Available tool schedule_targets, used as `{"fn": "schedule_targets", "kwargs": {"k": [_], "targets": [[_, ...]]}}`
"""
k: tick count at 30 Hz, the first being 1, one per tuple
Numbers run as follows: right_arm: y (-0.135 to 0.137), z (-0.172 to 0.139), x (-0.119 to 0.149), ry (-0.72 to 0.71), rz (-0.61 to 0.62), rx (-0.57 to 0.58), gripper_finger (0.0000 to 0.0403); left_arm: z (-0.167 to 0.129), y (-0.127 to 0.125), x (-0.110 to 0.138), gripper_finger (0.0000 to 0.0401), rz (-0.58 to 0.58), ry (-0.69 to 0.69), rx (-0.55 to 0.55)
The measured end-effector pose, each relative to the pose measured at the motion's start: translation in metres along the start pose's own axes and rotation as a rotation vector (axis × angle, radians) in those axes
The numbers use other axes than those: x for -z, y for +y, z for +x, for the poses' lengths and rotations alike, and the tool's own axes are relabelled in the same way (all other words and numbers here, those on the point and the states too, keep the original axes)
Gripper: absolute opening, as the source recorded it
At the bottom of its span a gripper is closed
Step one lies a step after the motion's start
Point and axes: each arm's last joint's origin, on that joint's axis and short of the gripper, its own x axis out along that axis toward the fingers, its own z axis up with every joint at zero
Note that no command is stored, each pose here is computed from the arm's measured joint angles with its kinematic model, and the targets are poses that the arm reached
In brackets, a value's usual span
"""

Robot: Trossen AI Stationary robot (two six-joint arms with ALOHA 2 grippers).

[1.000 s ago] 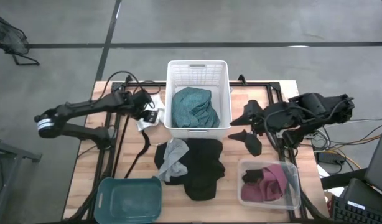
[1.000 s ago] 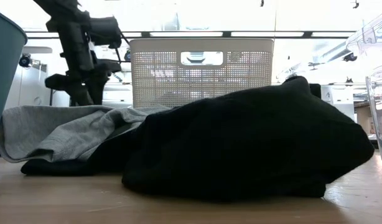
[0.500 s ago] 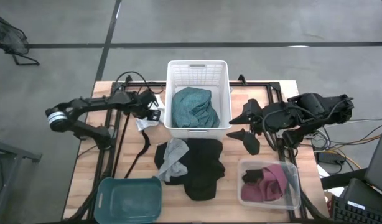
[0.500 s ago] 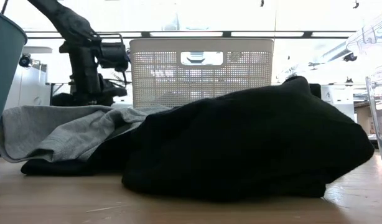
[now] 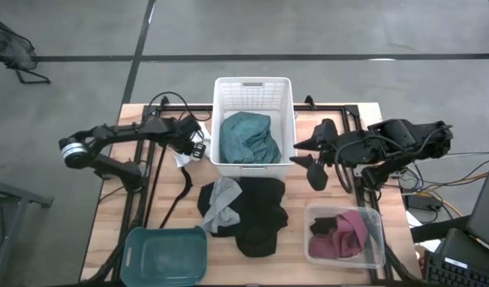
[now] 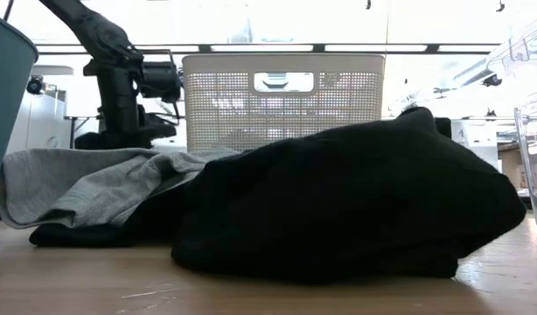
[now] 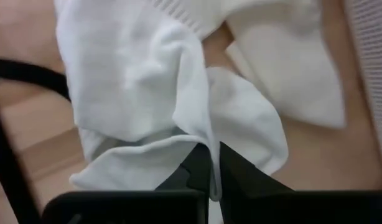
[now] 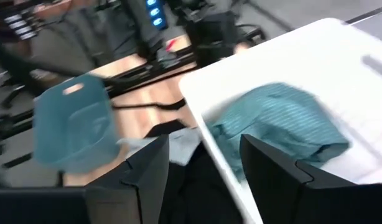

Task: Pick & Place Cloths
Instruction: Put the white sock into the dark blue bin

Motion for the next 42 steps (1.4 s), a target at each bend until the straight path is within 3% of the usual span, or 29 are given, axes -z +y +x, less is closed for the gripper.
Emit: {"fn": "schedule_targets", "kwargs": {"k": [9,13,16,20,23,26,35,42], "targets": [[-0.001,0.000,-0.001,-0.024,-0.001,0.037,0.0142,-0.049,0.011,0.020,0.0007,0.024,-0.017,0.089],[-0.003,0.000,-0.002,-0.063,-0.002,0.092,0.0120,-0.087,0.015,0.033,0.0007,0.045,-0.004,0.260],[-0.002,-0.001,-0.010,-0.184,0.040,0.169,0.0103,-0.112,0.020,0.044,0.0007,-0.002,0.020,0.399],[-0.001,-0.003,-0.019,-0.307,0.083,0.220,0.0080,-0.146,0.024,0.060,0.0007,0.039,0.051,0.618],[-0.002,-0.003,-0.024,-0.343,0.043,0.245,0.0064,-0.172,0.027,0.069,0.0007,0.035,0.096,0.790],[-0.003,0.001,-0.028,-0.355,0.010,0.269,0.0049,-0.199,0.032,0.077,0.0007,0.008,0.118,0.894],[-0.009,0.020,-0.037,-0.378,0.021,0.322,0.0017,-0.262,0.046,0.089,0.0007,0.034,0.058,1.026],[-0.010,0.039,-0.043,-0.385,0.038,0.338,0.0009,-0.273,0.031,0.077,0.0007,0.080,0.086,1.039]]}}
